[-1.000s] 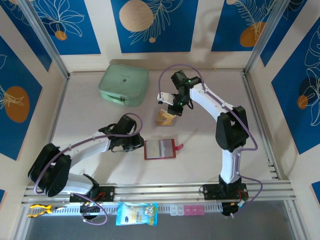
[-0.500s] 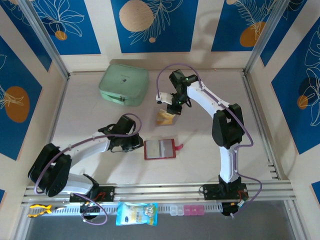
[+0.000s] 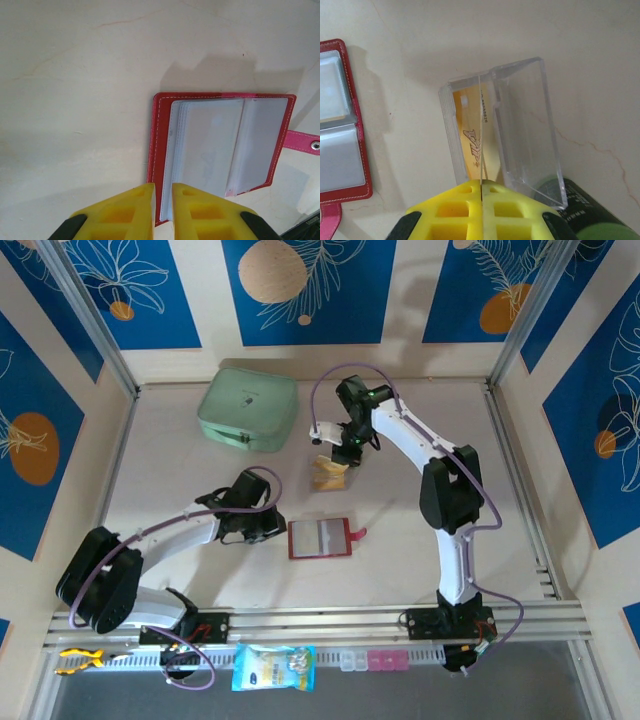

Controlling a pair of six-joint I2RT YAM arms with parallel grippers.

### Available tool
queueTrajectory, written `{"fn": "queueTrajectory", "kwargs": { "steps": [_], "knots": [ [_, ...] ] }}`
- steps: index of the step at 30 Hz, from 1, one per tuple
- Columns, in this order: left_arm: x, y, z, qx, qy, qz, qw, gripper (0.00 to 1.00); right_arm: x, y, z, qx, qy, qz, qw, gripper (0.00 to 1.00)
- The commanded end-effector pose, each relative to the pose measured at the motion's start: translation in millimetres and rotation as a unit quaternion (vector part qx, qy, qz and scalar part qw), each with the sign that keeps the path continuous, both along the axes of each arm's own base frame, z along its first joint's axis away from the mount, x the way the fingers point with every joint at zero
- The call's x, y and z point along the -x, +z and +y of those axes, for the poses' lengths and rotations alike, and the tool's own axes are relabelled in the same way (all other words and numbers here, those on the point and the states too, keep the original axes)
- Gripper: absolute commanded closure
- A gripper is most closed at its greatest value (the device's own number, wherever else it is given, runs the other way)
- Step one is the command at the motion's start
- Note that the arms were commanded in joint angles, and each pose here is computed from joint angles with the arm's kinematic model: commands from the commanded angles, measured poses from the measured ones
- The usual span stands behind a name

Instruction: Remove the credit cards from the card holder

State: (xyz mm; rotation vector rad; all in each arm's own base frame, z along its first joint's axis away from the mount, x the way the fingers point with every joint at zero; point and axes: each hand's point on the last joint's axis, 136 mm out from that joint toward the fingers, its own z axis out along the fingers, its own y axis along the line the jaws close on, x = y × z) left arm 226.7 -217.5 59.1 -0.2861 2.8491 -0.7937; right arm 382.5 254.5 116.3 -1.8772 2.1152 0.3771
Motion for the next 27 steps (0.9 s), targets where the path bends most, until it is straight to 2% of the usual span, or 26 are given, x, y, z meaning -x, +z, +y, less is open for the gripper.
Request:
{"fn": "queueTrajectory", "kwargs": {
  "steps": [1,10,12,16,20,27],
  "knots": [
    [0.2,-2.7,4.6,0.000,0.003,0.002,1.000,0.84,8.0,-7.3,-0.6,0.005,0.014,0.027,1.000,1.00],
    [0.0,-3.5,4.7,0.001,0.002,0.003,1.000,0.84,18.5,-24.1,-1.0,0.018,0.016,0.059,0.998,1.00],
    [-0.3,-3.0,4.3,0.001,0.001,0.003,1.000,0.84,18.4,-27.5,-1.2,0.022,0.017,0.060,0.998,0.96],
    [-0.6,-2.7,4.4,0.002,0.002,0.003,1.000,0.84,13.6,-25.0,-0.8,0.022,0.011,0.049,0.999,0.80],
    [-1.8,-1.8,3.4,0.004,0.001,0.002,1.000,0.84,8.9,-14.1,-0.6,0.015,0.003,0.026,1.000,0.76],
    [-4.8,0.6,-3.8,0.014,-0.010,0.001,1.000,0.85,10.1,15.7,7.3,-0.037,-0.041,0.008,0.998,0.76]
  ]
}}
